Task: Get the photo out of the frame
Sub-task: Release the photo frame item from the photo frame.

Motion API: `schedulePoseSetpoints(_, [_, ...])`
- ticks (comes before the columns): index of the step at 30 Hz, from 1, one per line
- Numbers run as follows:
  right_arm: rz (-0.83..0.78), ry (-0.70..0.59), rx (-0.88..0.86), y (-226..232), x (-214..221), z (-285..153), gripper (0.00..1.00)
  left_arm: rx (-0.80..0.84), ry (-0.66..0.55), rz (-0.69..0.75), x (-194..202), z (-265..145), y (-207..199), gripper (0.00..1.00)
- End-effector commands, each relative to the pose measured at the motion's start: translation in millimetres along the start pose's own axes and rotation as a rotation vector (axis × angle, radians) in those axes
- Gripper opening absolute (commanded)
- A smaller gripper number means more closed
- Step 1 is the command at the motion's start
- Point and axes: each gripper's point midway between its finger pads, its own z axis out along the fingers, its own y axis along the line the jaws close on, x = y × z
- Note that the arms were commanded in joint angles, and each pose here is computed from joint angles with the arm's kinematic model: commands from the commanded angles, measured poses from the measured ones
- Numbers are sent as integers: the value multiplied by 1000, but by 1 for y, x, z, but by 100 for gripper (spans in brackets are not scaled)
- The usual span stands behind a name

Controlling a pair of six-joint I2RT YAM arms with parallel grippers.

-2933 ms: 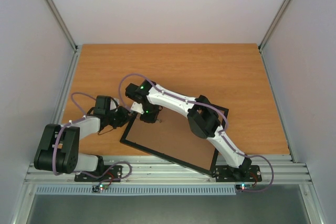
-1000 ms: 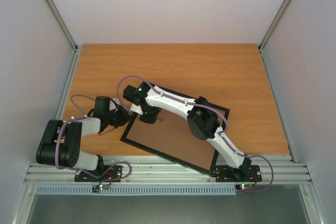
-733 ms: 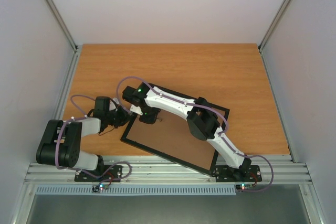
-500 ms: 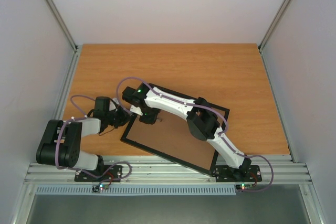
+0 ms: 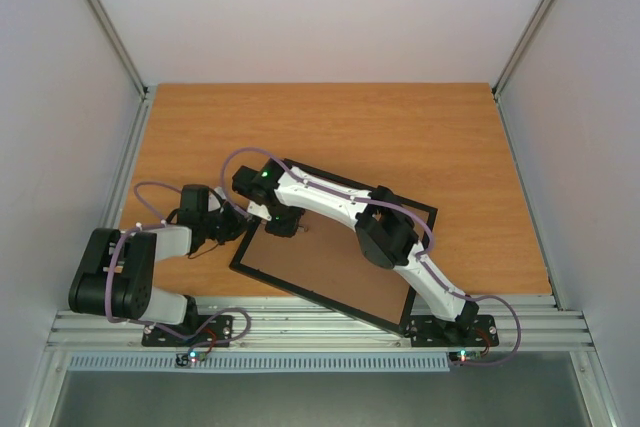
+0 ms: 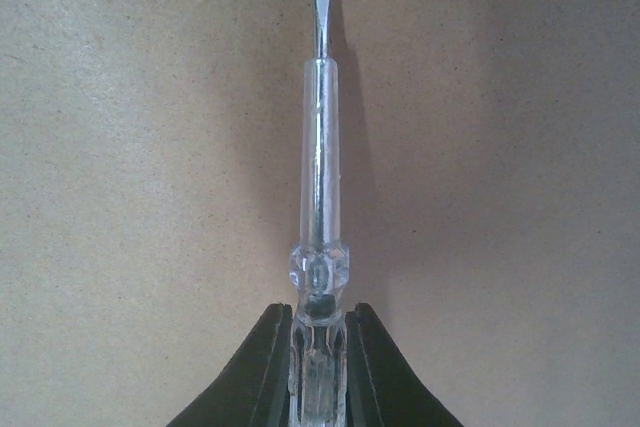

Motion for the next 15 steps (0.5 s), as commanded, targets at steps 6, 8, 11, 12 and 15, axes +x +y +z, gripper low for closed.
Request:
schedulePoseSetpoints(6, [-48, -201, -62, 21, -41, -7, 1, -81, 68, -83, 26, 1, 30, 28])
schedulePoseSetpoints(8, [-38, -235, -45, 17, -47, -12, 1, -81, 69, -83, 27, 1, 31, 28])
schedulePoseSetpoints(11, [-30, -304, -39, 15, -59, -21, 1, -81, 71, -88, 29, 1, 32, 28])
schedulePoseSetpoints(12, [-26, -327, -40, 15, -63, -24, 1, -79, 72, -88, 29, 1, 32, 28])
schedulePoseSetpoints(15, [-14, -396, -54, 15, -74, -32, 1, -76, 74, -90, 30, 1, 33, 28])
